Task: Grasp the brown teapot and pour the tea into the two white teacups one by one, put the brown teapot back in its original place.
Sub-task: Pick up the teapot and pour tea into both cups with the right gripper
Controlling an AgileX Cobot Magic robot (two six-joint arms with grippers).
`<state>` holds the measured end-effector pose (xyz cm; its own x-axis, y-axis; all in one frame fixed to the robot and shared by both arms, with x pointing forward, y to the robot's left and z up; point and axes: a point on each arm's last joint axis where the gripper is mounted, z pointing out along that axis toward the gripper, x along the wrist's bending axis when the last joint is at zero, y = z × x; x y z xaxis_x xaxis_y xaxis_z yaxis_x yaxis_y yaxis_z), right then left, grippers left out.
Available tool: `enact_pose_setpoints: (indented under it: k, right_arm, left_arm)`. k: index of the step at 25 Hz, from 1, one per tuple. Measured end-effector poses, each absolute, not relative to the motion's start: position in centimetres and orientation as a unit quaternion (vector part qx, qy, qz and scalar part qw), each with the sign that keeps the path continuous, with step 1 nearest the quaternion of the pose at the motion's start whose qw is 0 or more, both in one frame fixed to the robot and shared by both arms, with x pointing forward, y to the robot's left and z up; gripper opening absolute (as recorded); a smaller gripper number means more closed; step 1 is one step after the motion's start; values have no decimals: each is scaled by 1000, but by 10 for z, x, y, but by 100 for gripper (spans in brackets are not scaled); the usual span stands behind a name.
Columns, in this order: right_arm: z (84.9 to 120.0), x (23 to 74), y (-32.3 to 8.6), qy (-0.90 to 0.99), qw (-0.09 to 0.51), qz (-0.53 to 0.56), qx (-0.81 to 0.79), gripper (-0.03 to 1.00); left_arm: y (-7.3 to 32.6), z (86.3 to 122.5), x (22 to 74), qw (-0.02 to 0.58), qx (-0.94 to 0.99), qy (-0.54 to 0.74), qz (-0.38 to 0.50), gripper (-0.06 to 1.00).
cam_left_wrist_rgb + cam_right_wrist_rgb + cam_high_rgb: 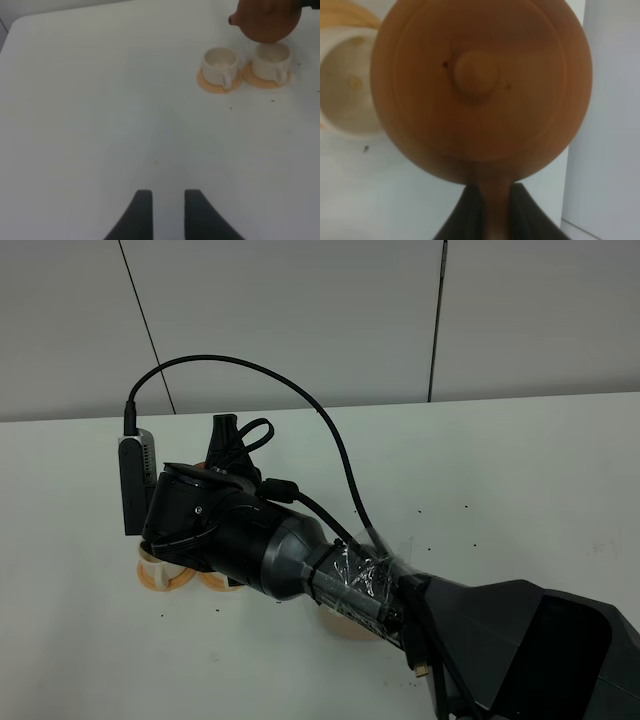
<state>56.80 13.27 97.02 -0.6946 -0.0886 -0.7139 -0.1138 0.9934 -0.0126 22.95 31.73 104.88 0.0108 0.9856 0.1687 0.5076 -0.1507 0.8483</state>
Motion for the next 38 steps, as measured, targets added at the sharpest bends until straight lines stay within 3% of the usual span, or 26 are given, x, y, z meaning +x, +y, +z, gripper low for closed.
enact_pose_setpoints:
  k: [38]
  right_arm:
    - [960,566,139,905,416,-12,-86,9]
  left_arm:
    - [317,1049,230,299,645,579,399,23]
